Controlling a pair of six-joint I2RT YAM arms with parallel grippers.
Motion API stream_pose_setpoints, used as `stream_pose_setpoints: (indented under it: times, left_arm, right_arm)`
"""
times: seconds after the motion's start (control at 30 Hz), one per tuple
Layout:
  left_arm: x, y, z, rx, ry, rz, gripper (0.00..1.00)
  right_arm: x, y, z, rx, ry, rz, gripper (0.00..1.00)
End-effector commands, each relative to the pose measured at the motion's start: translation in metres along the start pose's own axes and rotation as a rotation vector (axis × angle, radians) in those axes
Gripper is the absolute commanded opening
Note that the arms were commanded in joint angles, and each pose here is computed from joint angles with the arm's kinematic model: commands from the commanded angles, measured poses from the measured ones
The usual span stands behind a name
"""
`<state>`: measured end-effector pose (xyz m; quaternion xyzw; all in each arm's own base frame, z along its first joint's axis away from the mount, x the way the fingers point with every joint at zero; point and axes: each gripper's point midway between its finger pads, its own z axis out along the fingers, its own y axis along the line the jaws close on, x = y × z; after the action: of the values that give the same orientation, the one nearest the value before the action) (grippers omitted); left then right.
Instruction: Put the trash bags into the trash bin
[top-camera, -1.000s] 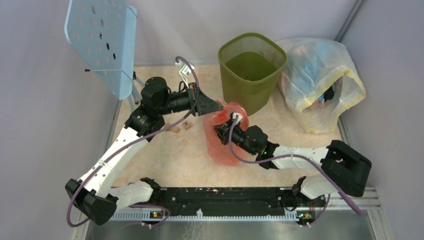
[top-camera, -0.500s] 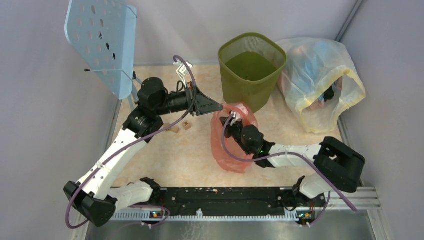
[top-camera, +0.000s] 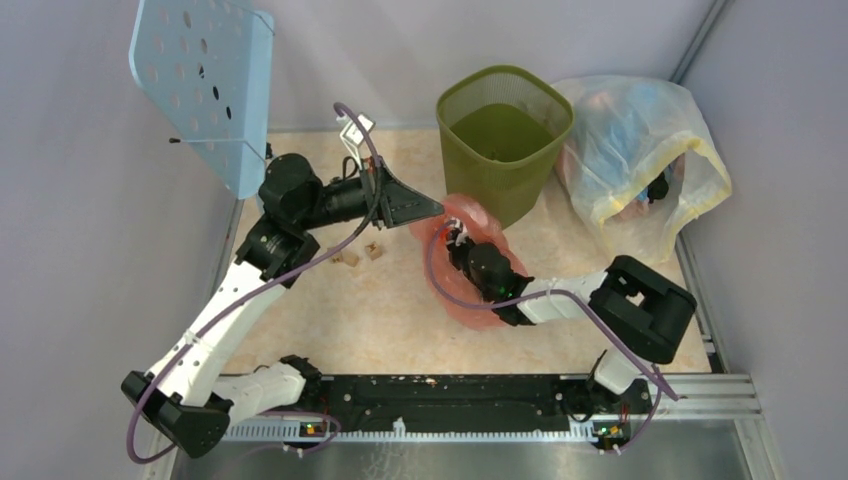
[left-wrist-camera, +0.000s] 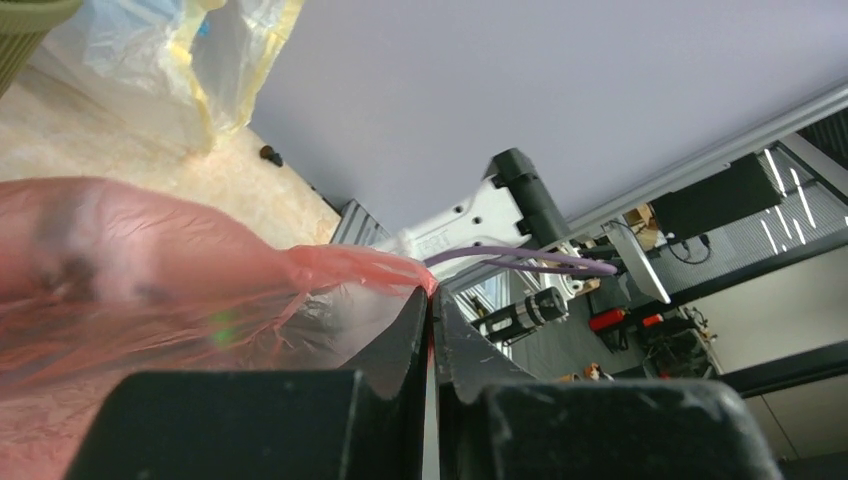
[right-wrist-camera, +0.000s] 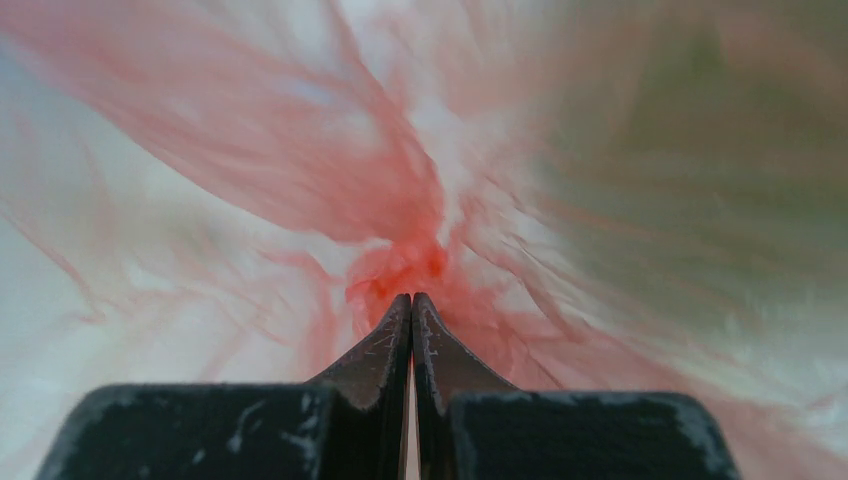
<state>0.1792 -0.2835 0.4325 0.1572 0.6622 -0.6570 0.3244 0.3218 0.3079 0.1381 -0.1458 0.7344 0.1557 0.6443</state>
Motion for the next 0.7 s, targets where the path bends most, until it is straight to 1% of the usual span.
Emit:
stream_pose_setpoints:
  times: [0.0, 0.1, 0.2, 0.37, 0.43, 0.57, 0.67]
  left_arm:
    - [-0.028, -0.056, -0.002, 0.132, -0.042, 0.12, 0.08]
    - [-0.038, -0.072, -0.003, 0.151, -0.05, 0.159, 0.08]
    - [-0.043, -0.077, -0.005, 0.149, -0.066, 0.191, 0.1]
    - [-0.029, -0.042, 0.0, 0.065, -0.032, 0.142, 0.1]
    - [-0.022, -0.032, 0.001, 0.047, -0.012, 0.129, 0.09]
    - [-0.021, -0.023, -0.004, -0.02, -0.013, 0.171, 0.1]
    - [-0.022, -0.019, -0.008, -0.069, -0.015, 0.204, 0.11]
  right_arm:
    - [0.014, 0.017, 0.009, -0.057, 0.05, 0.036, 0.0]
    - [0.023, 0.018, 0.008, -0.062, 0.077, 0.043, 0.0]
    - [0.016, 0.017, 0.005, -0.065, 0.073, 0.049, 0.0]
    - [-0.02, 0.025, -0.005, -0.128, 0.032, 0.05, 0.0]
    - [-0.033, 0.026, -0.01, -0.138, 0.037, 0.034, 0.0]
    - [-0.064, 0.02, -0.022, -0.135, 0.022, 0.007, 0.0]
    - [-0.084, 0.022, -0.035, -0.18, 0.016, -0.013, 0.0]
